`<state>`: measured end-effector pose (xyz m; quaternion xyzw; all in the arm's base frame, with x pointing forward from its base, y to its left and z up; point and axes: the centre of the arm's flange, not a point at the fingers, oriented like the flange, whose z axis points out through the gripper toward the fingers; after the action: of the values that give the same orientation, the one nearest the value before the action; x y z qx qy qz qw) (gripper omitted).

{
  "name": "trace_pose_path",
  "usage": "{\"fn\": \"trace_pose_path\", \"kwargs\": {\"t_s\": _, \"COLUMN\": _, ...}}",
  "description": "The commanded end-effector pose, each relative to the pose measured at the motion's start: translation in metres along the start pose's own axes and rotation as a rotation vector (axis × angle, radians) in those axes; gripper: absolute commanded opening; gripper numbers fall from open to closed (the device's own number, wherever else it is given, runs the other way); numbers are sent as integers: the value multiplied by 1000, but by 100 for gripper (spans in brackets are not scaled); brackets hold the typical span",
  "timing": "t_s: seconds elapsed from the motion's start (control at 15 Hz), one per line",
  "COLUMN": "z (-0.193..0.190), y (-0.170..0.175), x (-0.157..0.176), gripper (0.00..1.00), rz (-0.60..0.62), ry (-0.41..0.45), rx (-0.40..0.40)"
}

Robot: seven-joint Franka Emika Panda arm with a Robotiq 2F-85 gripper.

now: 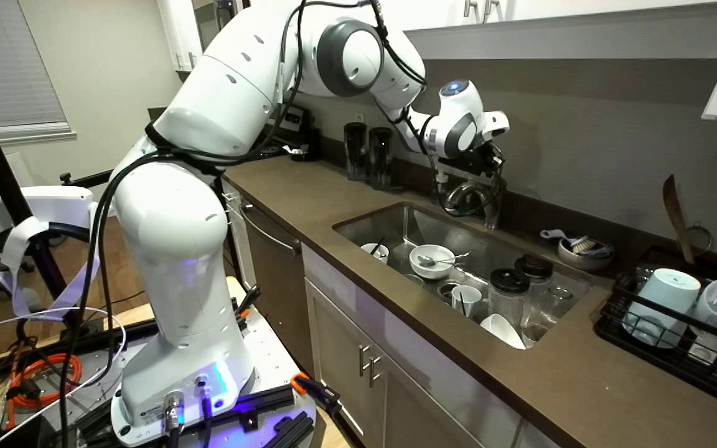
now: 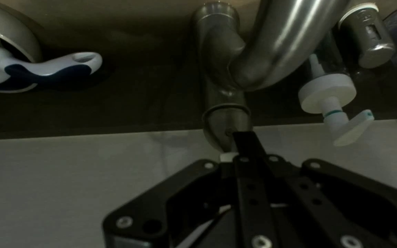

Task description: Open the tap then close the tap then open the tap again

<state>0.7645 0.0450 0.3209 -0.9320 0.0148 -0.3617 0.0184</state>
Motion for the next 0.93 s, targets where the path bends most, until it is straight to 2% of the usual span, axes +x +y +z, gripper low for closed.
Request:
{"fn": "trace_pose_path", "kwargs": {"t_s": 0.0, "z": -6, "y": 0, "x": 7, "gripper": 0, "rz": 14, "ry": 98, "rx": 6}}
{"fn": "trace_pose_path", "kwargs": {"t_s": 0.33, "z": -5, "y": -1, "x": 7, "gripper": 0, "rz": 32, "ry": 166, "rx": 22}}
{"fn": "trace_pose_path", "kwargs": {"t_s": 0.87, "z": -1, "y": -3, "x": 16, "gripper": 0, "rz": 40, "ry": 177, "rx": 28}}
